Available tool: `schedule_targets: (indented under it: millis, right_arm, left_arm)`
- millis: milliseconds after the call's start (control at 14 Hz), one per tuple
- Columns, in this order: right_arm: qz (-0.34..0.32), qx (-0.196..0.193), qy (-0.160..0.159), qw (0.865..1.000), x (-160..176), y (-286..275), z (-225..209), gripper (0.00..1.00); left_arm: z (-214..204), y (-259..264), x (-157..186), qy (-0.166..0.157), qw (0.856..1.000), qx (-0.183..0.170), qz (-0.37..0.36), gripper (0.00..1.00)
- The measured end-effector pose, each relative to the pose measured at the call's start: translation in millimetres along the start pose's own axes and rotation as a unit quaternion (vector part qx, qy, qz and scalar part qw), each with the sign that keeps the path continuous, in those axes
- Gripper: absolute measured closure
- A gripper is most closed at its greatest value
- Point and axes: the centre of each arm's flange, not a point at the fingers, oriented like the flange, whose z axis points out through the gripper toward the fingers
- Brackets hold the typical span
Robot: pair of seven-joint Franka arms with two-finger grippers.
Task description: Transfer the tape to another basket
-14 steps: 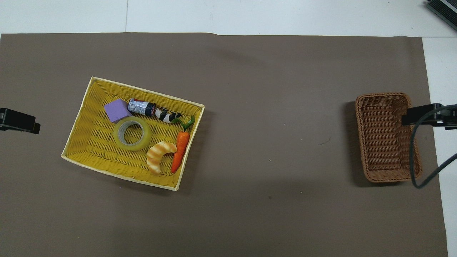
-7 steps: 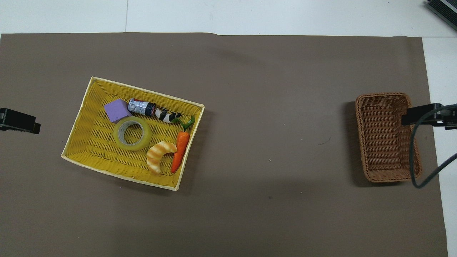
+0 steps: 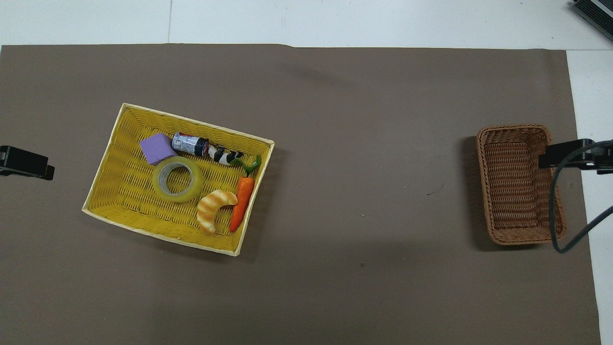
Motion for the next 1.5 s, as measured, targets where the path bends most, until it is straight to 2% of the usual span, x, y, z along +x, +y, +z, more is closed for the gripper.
schedule_targets:
  millis: [929,1500]
  right_arm:
    - [0.0,0.0,0.0,1.0,0.0,0.0,0.0,0.0]
    - [0.0,0.0,0.0,1.0,0.0,0.0,0.0,0.0]
  left_arm:
    - [3.5,-6.5,-3.8,-0.002,1.0,-0.001,-0.005,0.0]
    - [7.1,-44.9,-8.5,0.0,1.0,-0.002,0.018,0.0]
